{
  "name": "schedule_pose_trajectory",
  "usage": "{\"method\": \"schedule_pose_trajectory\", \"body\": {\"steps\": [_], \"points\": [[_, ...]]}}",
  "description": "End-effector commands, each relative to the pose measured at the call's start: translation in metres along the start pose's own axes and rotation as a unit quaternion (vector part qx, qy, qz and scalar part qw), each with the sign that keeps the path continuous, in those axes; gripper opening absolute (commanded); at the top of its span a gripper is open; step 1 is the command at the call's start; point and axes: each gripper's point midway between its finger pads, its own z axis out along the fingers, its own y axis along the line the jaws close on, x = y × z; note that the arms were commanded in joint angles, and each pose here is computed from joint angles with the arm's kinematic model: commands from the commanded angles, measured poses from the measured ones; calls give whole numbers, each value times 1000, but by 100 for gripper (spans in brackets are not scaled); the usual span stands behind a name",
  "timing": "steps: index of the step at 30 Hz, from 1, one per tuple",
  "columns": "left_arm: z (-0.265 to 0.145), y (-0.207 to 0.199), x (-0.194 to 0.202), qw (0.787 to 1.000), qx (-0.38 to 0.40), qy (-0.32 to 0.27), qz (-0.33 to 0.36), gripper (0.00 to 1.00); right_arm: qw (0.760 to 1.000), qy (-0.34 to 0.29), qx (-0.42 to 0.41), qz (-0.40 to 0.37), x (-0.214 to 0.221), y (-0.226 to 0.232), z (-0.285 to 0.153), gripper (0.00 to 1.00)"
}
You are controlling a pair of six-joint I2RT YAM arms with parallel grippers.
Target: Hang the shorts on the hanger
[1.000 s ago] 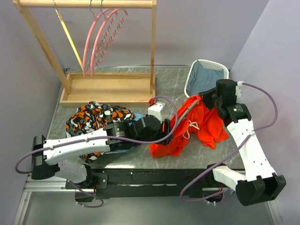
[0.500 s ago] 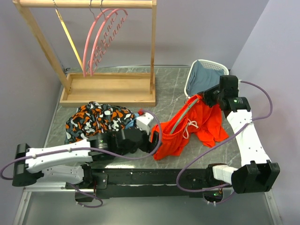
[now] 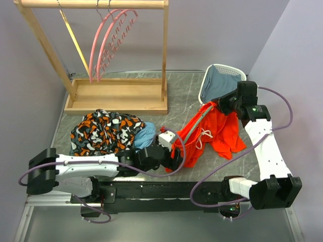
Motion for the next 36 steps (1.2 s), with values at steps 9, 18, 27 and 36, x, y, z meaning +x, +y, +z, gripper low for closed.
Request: {"method": "schedule_pose_trajectory", "body": {"steps": [9,18,27,36], "points": [[38,-24,-52,994,0,-107,-18,59,997,-5,-79,7,-3,37,-35,0],[32,-24,-84,988,-19,-155,-18,10,997,-11,-80,6,7,10,-36,0],[2,-17,-107,984,-36,-174,-23,1,989,-28,-115,-85,3,25,-53,56],[-55,14,-130,979,-97,-176,-19,1,964,-53,-161,-205,-1,55,-89,96]]}}
